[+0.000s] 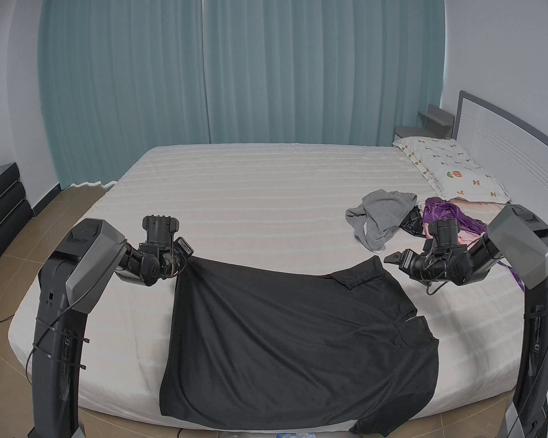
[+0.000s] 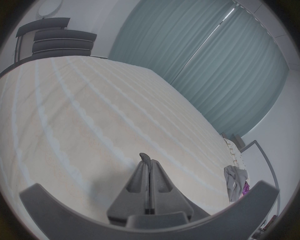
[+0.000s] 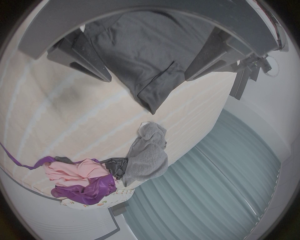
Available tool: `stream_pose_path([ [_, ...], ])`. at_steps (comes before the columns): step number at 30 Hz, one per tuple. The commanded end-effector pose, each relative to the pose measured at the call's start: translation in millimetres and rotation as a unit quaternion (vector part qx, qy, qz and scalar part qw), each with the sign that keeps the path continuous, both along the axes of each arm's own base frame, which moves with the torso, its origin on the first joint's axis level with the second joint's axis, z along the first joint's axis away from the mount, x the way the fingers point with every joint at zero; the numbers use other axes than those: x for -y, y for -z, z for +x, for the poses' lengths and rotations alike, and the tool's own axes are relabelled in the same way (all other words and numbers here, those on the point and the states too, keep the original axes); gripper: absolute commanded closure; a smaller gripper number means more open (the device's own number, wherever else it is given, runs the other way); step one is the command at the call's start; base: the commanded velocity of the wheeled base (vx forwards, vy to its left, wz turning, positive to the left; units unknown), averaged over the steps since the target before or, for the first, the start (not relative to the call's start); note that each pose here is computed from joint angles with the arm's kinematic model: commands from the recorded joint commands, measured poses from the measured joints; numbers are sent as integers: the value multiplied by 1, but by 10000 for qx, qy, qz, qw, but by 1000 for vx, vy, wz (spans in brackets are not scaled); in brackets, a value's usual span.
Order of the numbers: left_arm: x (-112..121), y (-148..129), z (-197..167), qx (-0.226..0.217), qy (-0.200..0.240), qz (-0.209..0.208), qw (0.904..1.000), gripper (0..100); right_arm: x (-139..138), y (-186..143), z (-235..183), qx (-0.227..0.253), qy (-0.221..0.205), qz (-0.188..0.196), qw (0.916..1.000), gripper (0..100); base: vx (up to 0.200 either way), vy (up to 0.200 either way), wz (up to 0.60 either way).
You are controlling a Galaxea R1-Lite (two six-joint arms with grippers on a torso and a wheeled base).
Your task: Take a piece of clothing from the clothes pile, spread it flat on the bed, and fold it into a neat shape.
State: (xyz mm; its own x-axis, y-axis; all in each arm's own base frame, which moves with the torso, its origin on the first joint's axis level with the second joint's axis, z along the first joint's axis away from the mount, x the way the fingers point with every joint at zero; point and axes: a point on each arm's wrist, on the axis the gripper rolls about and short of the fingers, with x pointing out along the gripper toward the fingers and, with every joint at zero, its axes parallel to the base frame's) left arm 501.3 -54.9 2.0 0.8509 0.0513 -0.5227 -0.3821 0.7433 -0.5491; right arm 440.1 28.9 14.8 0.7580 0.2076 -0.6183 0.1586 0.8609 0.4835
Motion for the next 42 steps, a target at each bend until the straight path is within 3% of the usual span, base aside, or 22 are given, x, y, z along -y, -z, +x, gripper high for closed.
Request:
stream_pose_path([
  [1, -5, -28, 4, 299, -63, -20, 9995, 100, -3, 46, 28, -122, 21, -46, 9999, 0, 0, 0, 0],
  [11, -5, -24, 4, 246, -62, -14, 9997, 100, -18, 66, 52, 100, -143, 25, 9998, 0, 0, 0, 0],
  [12, -5, -23, 4, 238, -62, -13, 9997, 100, -22, 68, 56, 118, -107, 123, 9998, 100, 0, 0, 0],
  [17, -5, -21, 3, 139, -62, -2, 9999, 100, -29, 68, 55, 8, -123, 304, 9995, 100, 0, 0, 0],
  [25, -5, -20, 2, 64, -82, 19, 9999, 100, -24, 41, 63, 324, 125, 554, 9979, 100, 0, 0, 0],
  [32, -10, -23, 4, 149, -144, 28, 9998, 100, -14, -2, 75, 910, 412, 876, 9911, 100, 0, 0, 0],
  [39, -21, -26, 13, 327, -288, -6, 9991, 100, -7, -46, 87, 1789, 636, 905, 9776, 100, 0, 0, 0],
  [42, -23, -28, 15, 397, -319, -26, 9987, 100, -7, -54, 89, 1928, 659, 906, 9748, 100, 0, 0, 0],
])
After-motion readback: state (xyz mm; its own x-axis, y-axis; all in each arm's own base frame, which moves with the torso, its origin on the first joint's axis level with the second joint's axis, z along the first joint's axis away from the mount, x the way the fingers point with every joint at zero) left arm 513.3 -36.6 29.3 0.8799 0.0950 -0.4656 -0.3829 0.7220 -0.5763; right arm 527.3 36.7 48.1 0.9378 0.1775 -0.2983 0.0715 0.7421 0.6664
